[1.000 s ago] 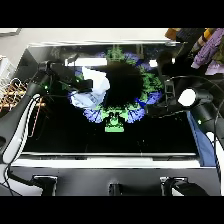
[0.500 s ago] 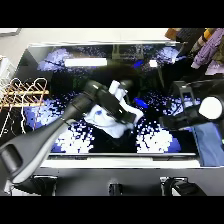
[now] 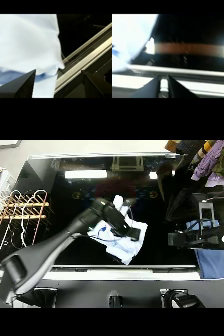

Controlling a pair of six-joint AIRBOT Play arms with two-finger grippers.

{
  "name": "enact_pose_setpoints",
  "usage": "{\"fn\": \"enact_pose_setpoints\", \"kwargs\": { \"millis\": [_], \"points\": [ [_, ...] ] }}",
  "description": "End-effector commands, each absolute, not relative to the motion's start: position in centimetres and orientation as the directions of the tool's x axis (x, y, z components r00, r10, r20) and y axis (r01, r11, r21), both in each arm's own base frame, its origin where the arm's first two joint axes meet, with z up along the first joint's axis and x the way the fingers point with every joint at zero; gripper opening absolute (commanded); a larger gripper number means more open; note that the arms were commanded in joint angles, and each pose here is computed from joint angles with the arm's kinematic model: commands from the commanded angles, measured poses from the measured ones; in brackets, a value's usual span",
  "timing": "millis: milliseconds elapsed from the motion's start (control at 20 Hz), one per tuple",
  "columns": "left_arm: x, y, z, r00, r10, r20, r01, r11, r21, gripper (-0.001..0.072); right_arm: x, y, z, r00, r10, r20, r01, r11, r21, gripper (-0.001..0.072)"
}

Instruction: Fold the clothes and pants, and hang the long-sleeved shirts on hangers.

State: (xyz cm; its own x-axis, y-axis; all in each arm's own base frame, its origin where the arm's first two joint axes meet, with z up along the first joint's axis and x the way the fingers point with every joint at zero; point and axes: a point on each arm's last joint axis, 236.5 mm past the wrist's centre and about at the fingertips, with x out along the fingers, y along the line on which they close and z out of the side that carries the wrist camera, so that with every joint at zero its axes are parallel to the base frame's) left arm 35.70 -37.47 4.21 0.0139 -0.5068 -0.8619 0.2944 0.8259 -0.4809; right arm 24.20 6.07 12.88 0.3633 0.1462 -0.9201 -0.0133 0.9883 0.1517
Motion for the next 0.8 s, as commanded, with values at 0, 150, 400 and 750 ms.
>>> {"fn": "enact_pose_setpoints", "kwargs": {
  "millis": [0, 150, 400, 750],
  "points": [
    [37.5, -29.7, 10.6, 0.123, -0.474, -0.872, 0.275, 0.86, -0.429, 0.066, 28.7, 7.8, 15.1, 0.535, 0.214, -0.817, 0.196, 0.91, 0.366, 0.0199],
    [38.6, -21.8, 16.2, 0.271, -0.427, -0.863, 0.195, 0.902, -0.385, 0.066, 33.3, 8.0, 15.2, 0.574, 0.211, -0.791, 0.347, 0.813, 0.468, 0.02],
    [39.5, -14.3, 21.1, 0.433, -0.382, -0.816, 0.078, 0.918, -0.388, 0.066, 38.0, 6.9, 9.4, 0.389, 0.451, -0.803, 0.297, 0.764, 0.573, 0.0439],
    [40.3, -11.5, 21.1, 0.459, -0.349, -0.817, 0.015, 0.922, -0.386, 0.066, 39.5, 7.2, -2.0, 0.147, 0.583, -0.799, 0.213, 0.771, 0.601, 0.053]
  ]
}}
